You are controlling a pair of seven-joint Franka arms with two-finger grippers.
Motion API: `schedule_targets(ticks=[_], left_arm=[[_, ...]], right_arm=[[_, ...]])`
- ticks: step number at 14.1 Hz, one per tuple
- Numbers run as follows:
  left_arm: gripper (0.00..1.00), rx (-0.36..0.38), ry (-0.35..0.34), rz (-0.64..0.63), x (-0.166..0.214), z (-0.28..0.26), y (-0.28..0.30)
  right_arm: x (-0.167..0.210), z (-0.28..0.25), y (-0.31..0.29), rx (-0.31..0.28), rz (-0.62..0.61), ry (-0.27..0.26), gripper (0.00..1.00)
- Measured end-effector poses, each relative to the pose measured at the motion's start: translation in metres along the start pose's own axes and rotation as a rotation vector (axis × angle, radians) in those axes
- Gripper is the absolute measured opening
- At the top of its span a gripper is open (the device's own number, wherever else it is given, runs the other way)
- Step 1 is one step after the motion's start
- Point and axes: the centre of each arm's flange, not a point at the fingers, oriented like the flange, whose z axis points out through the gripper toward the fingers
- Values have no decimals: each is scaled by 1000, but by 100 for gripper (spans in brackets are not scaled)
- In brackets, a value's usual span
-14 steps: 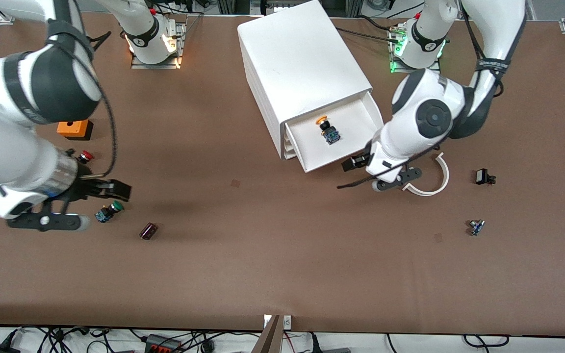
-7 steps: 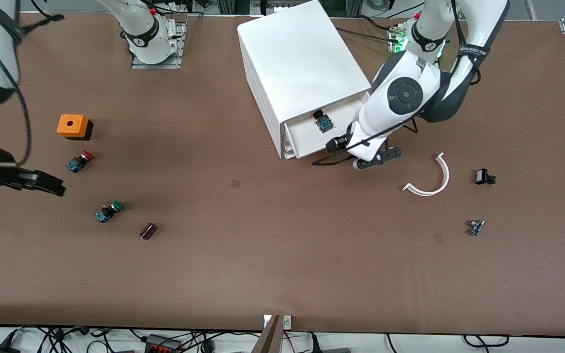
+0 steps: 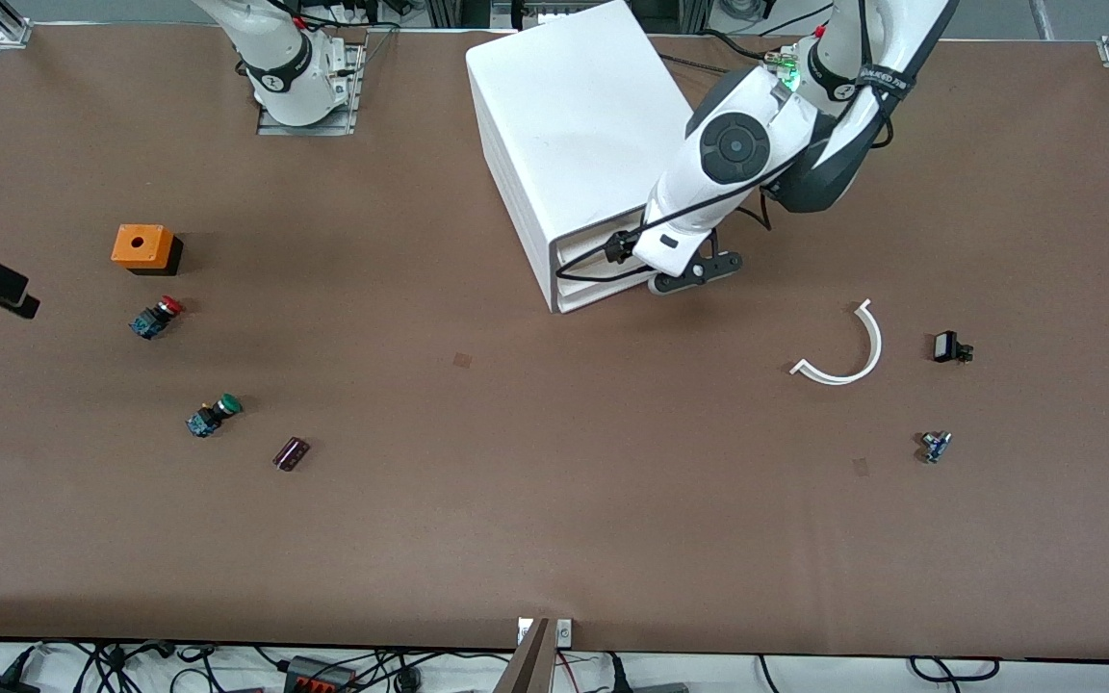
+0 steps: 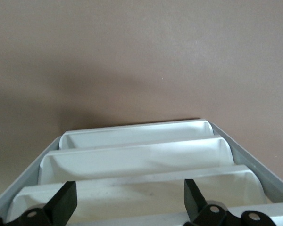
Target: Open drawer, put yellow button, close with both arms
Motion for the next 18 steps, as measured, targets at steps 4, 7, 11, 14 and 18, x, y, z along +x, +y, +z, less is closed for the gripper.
schedule_targets(ticks=[4, 7, 11, 14, 18], left_arm=[[100, 2, -4, 3, -10, 1, 5], [100, 10, -7, 1, -9, 0, 3], [100, 59, 44, 53, 37, -38, -27], [100, 102, 107, 205, 102, -85, -77], [100, 133, 127, 358, 169, -163, -153]], right_arm=[[-13, 19, 0, 1, -14, -8, 100], [-34, 33, 0, 1, -16, -13, 100], [-45, 27, -1, 1, -17, -1, 100], [-45, 26, -1, 1, -18, 1, 100], [-46, 27, 0, -1, -17, -9, 100]])
